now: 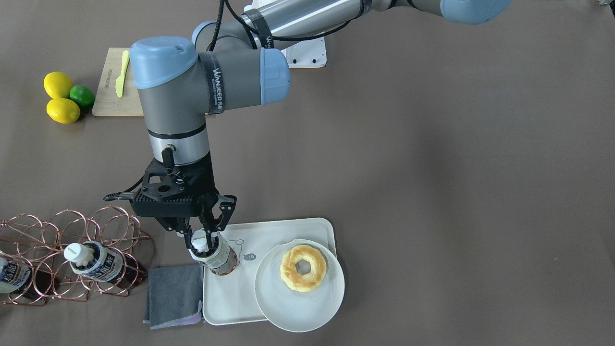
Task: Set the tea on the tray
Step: 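Carry the bottle with the left gripper onto the white tray beside the bowl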
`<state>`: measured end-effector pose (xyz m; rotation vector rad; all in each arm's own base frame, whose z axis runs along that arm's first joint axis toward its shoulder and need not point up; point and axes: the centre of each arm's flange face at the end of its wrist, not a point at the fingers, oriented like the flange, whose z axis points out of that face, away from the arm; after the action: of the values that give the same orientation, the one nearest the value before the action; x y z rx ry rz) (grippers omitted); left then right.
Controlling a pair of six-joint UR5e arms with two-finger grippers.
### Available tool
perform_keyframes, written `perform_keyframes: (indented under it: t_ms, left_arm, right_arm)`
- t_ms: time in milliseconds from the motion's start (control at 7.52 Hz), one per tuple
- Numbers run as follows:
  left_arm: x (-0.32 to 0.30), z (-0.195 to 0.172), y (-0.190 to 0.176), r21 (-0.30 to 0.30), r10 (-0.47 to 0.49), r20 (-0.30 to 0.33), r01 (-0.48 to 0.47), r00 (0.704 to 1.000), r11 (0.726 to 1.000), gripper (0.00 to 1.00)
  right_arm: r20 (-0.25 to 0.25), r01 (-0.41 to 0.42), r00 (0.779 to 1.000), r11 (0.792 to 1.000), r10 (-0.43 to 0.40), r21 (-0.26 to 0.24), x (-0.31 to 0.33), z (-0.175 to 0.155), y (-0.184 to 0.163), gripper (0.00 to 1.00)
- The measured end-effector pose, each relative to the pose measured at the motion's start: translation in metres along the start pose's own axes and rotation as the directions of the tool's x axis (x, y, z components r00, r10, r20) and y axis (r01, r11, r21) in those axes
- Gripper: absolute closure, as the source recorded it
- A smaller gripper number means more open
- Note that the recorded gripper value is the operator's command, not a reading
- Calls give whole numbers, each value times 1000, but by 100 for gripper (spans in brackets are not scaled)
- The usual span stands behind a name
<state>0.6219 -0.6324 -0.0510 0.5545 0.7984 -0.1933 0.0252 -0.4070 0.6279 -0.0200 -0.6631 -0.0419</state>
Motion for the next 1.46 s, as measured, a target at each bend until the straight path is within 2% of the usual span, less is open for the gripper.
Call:
perform_keyframes:
  t_ms: [133,266,399,532,798,931,1197,1463]
  left_arm:
    - [-1,1,1,1,2,1,-2,1000,1000,94]
    - [-3,4,3,3,7,5,-7,1000,1000,61]
    - [-6,8,5,9,19,6,-19,1000,1000,18]
    - [-10,13,8,17,45,-1,-45,999,999,2]
    - [-14,10,1,20,78,-27,-78,997,997,2]
    - [-22,2,-14,-2,76,-63,-76,995,997,2]
    - [-70,-22,-42,-58,60,-129,-68,990,996,1]
    - [-141,-48,-41,-119,119,-120,-133,986,984,1]
  right_arm:
    - [0,1,1000,1000,-1,1,0,0,0,0]
    - [-1,2,1000,1000,-2,2,0,0,0,0]
    - [-2,2,1000,1000,-2,2,0,0,0,0]
    - [-2,2,1000,1000,-2,1,0,0,0,0]
    - [-4,3,1000,1000,-3,2,0,0,-1,0]
    - [-5,3,1000,1000,-3,2,0,0,-1,0]
    - [-6,3,1000,1000,-3,3,0,0,-1,0]
    - [-7,1,1000,1000,-1,0,1,1,-1,0]
